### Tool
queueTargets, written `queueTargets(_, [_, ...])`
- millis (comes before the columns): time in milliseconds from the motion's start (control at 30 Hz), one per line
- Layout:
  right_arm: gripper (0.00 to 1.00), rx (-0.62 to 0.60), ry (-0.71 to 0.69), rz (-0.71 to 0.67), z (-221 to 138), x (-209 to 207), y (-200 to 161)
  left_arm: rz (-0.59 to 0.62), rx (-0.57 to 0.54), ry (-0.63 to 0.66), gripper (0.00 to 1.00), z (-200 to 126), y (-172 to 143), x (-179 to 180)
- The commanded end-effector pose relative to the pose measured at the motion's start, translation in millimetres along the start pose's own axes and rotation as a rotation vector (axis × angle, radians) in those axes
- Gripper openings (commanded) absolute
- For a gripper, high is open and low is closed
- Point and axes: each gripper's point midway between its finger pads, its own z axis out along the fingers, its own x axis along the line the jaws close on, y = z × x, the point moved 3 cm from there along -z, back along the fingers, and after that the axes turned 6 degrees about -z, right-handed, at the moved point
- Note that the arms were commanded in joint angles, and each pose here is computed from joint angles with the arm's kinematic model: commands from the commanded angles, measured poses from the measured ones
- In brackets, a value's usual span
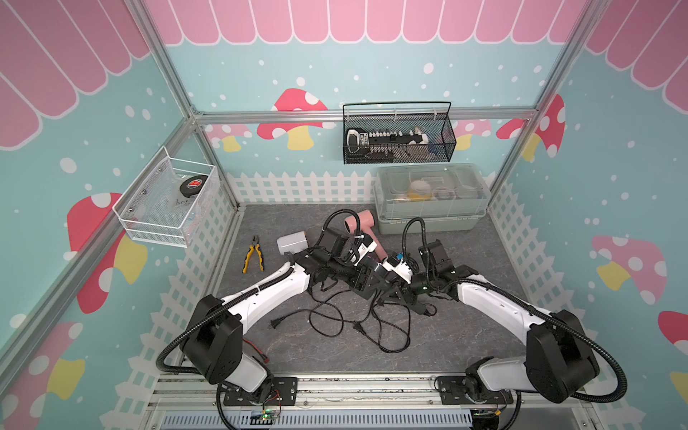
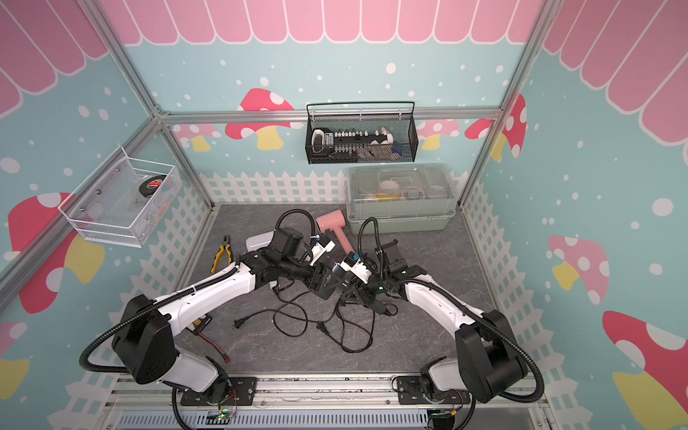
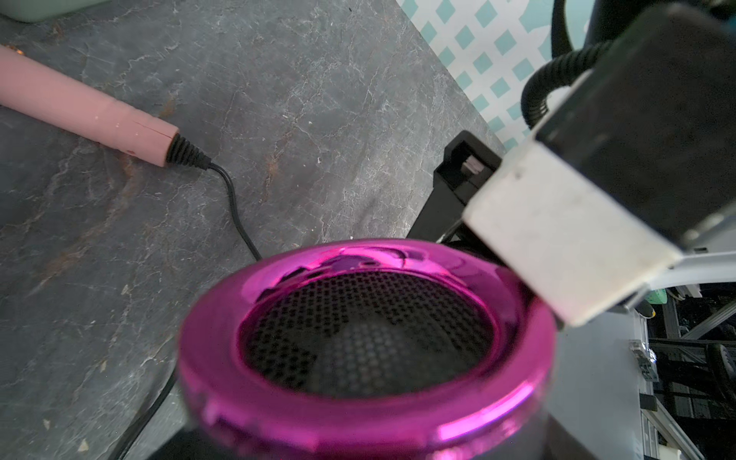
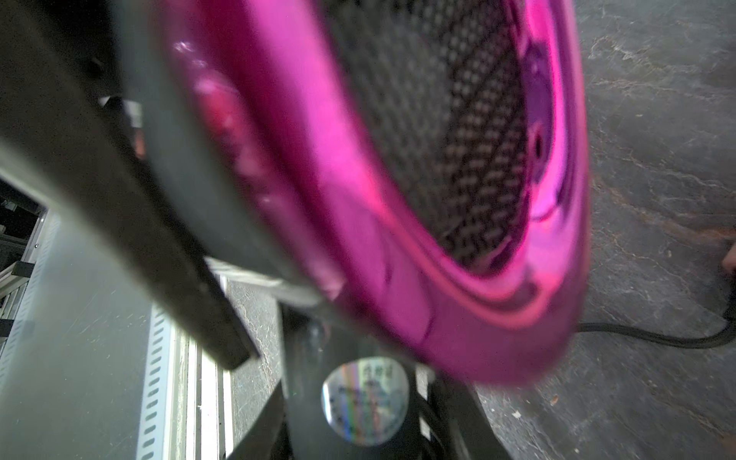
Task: Wrap the cord around the hair dryer
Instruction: Place the hair dryer at the center of the board.
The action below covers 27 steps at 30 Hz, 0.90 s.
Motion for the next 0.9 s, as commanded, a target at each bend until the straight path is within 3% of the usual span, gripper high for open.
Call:
queueTargets(0, [0.00,0.053,-0.093,0.148,-3.4,-22.5,-13.7,0.143,-0.216,-0.017,0.31,-24.7,64.1,-29.9])
queueTargets(67, [0.00,0.043,-0.136,0.197,-12.0,-35.5,-17.9,0.140,-0.257,0.016,0.54,-29.5,72.8,-27.7])
queueTargets(133, [0.00,0.026,-0.191,0.264,-24.1,-52.2,-24.3,0.137,-0.302,0.044,0.85,-34.8,80.6,-24.5])
queueTargets(167, [0.00,0.017,-0.211,0.293,-29.5,-59.1,-27.2,0.133,-0.322,0.059,0.89,-37.3,83.7,-23.0])
queueTargets(200, [0.00,0.009,-0.242,0.333,-35.7,-68.7,-31.7,0.131,-0.337,0.068,0.99,-39.0,85.3,-21.0])
queueTargets(400, [0.00,-0.100,-0.398,0.639,-71.3,-128.9,-69.7,0.117,-0.383,0.108,0.99,-46.3,83.8,-14.1])
queueTargets(567, [0.00,-0.205,-0.508,0.806,-96.9,-168.5,-92.5,0.095,-0.408,0.144,0.99,-49.4,74.9,-6.6])
queueTargets(767, [0.00,-0.213,-0.637,0.960,-124.5,-196.6,-130.9,0.082,-0.423,0.199,0.99,-55.5,63.9,1.2])
queueTargets(867, [0.00,-0.160,-0.653,1.011,-129.1,-201.7,-148.2,0.081,-0.425,0.222,0.99,-57.4,60.2,4.3])
